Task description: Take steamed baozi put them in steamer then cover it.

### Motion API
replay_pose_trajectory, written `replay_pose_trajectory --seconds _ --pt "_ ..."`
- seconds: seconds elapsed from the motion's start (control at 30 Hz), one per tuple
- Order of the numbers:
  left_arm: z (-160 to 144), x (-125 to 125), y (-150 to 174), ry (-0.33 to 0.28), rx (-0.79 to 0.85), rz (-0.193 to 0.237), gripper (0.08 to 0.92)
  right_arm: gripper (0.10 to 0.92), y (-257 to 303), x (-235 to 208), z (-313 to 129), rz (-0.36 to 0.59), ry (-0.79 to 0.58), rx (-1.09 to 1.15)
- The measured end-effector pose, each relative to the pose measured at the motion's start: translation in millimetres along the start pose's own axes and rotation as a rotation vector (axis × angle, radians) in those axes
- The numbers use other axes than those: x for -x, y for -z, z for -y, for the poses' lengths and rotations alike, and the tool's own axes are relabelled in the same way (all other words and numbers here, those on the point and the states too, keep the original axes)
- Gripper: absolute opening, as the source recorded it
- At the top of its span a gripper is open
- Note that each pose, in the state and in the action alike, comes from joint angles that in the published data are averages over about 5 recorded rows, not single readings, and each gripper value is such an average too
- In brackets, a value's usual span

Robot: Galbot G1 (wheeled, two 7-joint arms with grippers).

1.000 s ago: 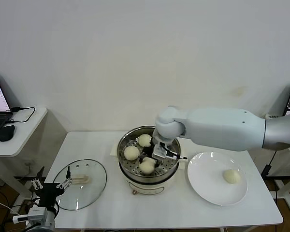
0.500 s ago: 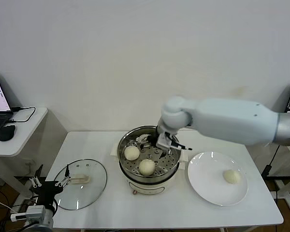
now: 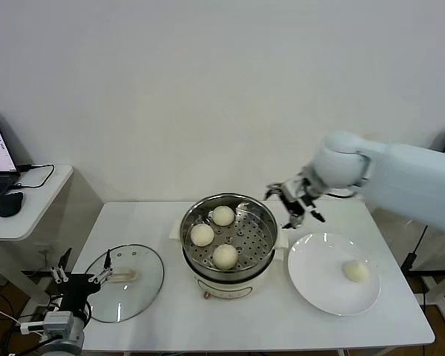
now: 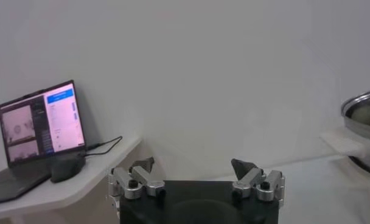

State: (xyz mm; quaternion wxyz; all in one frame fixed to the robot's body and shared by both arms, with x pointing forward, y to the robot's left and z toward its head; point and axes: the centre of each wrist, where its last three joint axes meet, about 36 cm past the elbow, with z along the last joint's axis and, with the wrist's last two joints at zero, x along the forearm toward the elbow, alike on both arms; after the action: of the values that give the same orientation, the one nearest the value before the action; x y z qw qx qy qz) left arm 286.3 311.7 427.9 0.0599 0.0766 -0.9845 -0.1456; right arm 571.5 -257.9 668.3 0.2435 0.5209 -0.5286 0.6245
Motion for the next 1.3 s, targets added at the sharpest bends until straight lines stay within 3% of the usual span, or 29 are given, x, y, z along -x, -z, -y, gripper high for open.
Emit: replay_pose_trajectory --seconds 0.63,1.3 --pt "1 -6 -2 -0.004 0.014 -0.008 0.823 0.823 -140 41 -96 -0.128 0.121 0.237" --pt "0 -10 -6 0.008 0.021 -0.024 0.823 0.814 -187 115 -143 -0.210 0.194 0.288"
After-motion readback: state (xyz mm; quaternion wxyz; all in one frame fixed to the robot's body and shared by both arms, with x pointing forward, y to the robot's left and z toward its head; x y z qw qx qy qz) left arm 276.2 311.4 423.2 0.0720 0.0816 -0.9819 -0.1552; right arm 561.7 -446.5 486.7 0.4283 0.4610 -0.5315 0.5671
